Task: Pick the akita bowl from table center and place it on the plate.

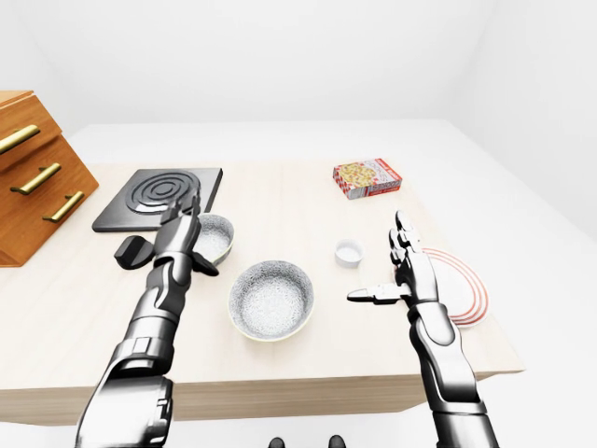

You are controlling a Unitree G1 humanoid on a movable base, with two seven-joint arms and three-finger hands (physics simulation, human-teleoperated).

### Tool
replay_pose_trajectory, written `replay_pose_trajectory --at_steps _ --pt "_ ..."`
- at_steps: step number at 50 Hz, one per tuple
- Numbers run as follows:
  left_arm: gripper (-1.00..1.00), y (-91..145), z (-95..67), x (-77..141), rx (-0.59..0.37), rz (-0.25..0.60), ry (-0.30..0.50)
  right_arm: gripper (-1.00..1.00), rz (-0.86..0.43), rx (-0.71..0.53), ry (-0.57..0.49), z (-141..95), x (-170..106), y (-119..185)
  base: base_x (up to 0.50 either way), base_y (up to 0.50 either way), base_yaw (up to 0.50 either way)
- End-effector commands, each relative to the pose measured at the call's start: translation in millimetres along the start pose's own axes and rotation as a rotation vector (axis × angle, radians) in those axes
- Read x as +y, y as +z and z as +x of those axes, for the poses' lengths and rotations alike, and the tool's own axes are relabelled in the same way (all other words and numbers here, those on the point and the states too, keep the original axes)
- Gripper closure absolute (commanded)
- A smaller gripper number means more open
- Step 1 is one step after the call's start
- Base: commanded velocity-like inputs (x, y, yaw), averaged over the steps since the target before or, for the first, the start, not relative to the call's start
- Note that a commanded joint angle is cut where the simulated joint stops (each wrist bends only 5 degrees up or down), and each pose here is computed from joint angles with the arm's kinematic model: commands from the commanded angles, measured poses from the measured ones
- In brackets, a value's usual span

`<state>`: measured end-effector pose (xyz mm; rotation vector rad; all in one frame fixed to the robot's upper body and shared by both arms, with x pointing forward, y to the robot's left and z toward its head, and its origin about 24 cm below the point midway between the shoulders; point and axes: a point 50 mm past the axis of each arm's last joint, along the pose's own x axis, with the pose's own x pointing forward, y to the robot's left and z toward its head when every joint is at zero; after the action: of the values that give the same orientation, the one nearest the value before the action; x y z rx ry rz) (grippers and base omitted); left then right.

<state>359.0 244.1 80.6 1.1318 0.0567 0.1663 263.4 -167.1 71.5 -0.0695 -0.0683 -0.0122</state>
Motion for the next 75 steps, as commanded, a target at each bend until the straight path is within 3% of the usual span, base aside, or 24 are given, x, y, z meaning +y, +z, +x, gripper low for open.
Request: replay_pose_trajectory --at_steps 1,14,25,43,66,67,69,70,71,75 --pt "-1.0 -4.0 6.7 -15.7 0.035 0.163 -0.058 -1.0 -0.003 0.008 0.0 0.6 0.0 -1.7 0.0 0.0 0.0" --pt "-1.0 -0.8 6.9 -34.7 0.059 0.21 -0.174 -1.0 -0.009 0.011 0.0 0.7 -0.4 -2.4 0.0 0.0 0.0" --pt "-1.0 8.2 11.0 -35.6 0.035 0.261 -0.236 -1.0 -0.011 0.016 -0.001 0.5 -1.1 -3.6 0.0 0.0 0.0" --pt "-1.0 -7.9 3.5 -46.9 0.209 0.343 -0.344 -1.0 -0.012 0.026 0.0 2.1 0.3 -5.8 0.0 0.0 0.0" --pt "-0.98 2.3 6.4 -47.3 0.179 0.363 -0.449 -1.0 -0.017 0.025 0.001 -1.1 -0.5 -5.7 0.0 0.0 0.0" --pt "-0.92 2.7 6.5 -47.4 0.178 0.364 -0.451 -1.0 -0.017 0.024 0.001 -1.2 -0.7 -5.5 0.0 0.0 0.0" --pt "-0.4 3.7 6.8 -47.2 0.175 0.366 -0.456 -1.0 -0.017 0.022 0.001 -1.2 -1.1 -5.0 0.0 0.0 0.0" --pt "0.55 3.7 6.9 -47.0 0.176 0.366 -0.462 -1.0 -0.017 0.021 0.0 -1.1 -1.3 -4.8 0.0 0.0 0.0" --pt "1.0 3.7 6.9 -47.0 0.176 0.366 -0.462 -1.0 -0.018 0.021 0.0 -1.1 -1.5 -4.8 0.0 0.0 0.0" --pt "1.0 3.5 6.8 -47.1 0.178 0.365 -0.468 -1.0 -0.017 0.023 0.002 -1.4 -1.6 -5.4 0.0 0.0 0.0"
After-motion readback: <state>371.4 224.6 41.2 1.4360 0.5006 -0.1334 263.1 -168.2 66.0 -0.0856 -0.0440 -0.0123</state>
